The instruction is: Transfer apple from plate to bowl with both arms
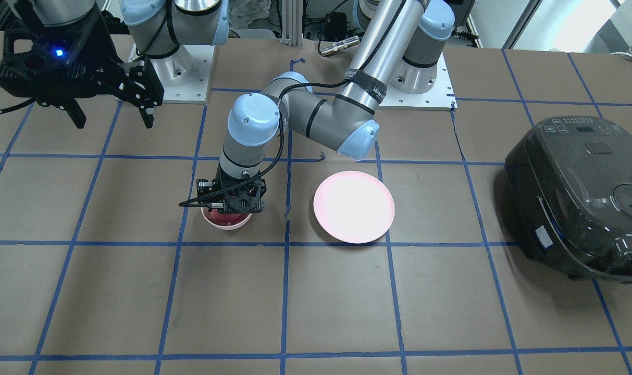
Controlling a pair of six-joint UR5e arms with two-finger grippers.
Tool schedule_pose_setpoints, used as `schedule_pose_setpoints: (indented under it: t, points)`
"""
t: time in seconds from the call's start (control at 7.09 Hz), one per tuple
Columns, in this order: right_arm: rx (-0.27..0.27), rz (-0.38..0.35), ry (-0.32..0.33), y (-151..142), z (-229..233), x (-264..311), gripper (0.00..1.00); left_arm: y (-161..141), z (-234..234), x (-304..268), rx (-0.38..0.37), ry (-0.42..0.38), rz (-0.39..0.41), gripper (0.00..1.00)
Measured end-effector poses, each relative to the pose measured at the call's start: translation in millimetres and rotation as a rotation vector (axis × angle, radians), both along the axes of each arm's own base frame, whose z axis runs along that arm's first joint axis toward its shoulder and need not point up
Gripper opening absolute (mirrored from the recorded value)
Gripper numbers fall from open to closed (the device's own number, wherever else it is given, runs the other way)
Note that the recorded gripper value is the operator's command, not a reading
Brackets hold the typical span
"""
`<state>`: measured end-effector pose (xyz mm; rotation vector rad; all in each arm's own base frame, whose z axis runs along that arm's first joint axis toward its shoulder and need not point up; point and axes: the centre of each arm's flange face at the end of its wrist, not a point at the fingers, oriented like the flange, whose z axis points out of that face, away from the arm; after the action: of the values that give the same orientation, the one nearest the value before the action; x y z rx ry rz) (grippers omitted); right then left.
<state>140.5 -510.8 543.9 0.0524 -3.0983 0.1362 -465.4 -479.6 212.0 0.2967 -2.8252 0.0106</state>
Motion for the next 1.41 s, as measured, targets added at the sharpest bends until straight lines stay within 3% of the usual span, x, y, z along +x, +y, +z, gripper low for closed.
schedule_pose_setpoints:
  t: [0.28,0.56,0.99,1.27,1.41]
  points:
    - [-0.046,-0.078,-0.013,-2.7,-19.3,0.5,1.00,-4.1,16.9,9.4,-0.024,0.005,-0.023,1.00]
    - [-0.065,-0.093,-0.021,-2.4,-25.1,1.0,1.00,-26.2,58.2,56.7,-0.045,-0.014,-0.076,1.00]
    - [-0.062,-0.095,-0.023,-1.5,-25.7,1.2,1.00,-62.2,126.9,210.1,0.024,-0.098,-0.140,1.00]
    - [-0.059,-0.095,-0.022,-1.1,-25.9,1.1,1.00,-59.5,206.5,295.4,0.006,-0.186,-0.142,1.00]
    - [-0.059,-0.094,-0.022,-1.1,-25.9,1.1,1.00,-50.5,249.1,312.1,-0.003,-0.211,-0.136,1.00]
